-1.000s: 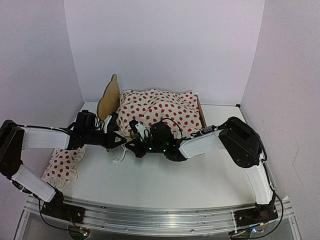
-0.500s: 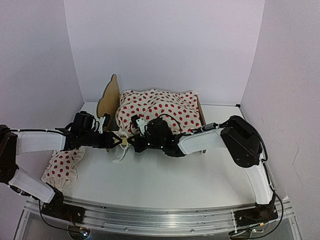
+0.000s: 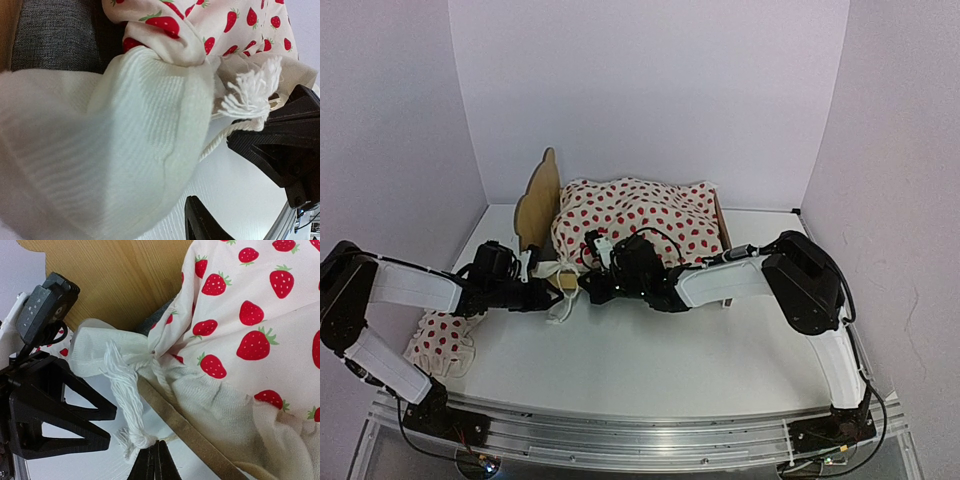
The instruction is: Set up the pet bed
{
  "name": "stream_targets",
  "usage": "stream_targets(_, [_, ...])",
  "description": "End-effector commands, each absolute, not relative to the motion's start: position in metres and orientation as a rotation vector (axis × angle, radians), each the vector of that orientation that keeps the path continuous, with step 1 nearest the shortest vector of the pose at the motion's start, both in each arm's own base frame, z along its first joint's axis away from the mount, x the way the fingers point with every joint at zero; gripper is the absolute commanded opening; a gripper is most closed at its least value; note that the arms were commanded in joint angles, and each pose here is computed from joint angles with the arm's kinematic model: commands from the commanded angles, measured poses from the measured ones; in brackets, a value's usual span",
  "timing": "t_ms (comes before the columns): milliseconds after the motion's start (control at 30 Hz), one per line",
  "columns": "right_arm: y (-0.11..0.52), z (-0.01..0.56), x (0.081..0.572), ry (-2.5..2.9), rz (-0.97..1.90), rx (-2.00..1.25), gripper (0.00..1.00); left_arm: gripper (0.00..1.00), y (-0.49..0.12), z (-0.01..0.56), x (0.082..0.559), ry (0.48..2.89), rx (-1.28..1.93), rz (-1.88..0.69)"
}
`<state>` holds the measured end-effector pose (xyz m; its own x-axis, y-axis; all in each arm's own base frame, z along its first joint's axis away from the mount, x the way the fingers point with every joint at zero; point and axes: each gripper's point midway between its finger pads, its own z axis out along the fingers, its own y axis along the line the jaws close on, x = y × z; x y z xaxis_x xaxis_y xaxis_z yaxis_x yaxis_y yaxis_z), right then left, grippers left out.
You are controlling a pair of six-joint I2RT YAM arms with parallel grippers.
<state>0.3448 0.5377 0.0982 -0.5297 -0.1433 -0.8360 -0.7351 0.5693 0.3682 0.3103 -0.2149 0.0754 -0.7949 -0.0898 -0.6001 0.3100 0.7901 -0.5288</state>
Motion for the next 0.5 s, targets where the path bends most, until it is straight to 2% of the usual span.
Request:
stream_targets(0, [0.543, 0.119, 0.342, 1.974, 0.993, -0.693, 0.0, 0.43, -0.223, 0.091, 0.333, 2.228, 0.078, -0.872])
stream_targets(300, [0.547, 0.121, 0.337, 1.97, 1.034, -0.71, 0.0, 0.44, -0.217, 0.081, 0.35, 2.182, -0.077, -0.786])
stream_targets(467, [0.551, 0.12, 0.338, 1.968, 1.054, -0.713, 0.0, 0.32, -0.217, 0.078, 0.355, 2.168, -0.097, -0.788])
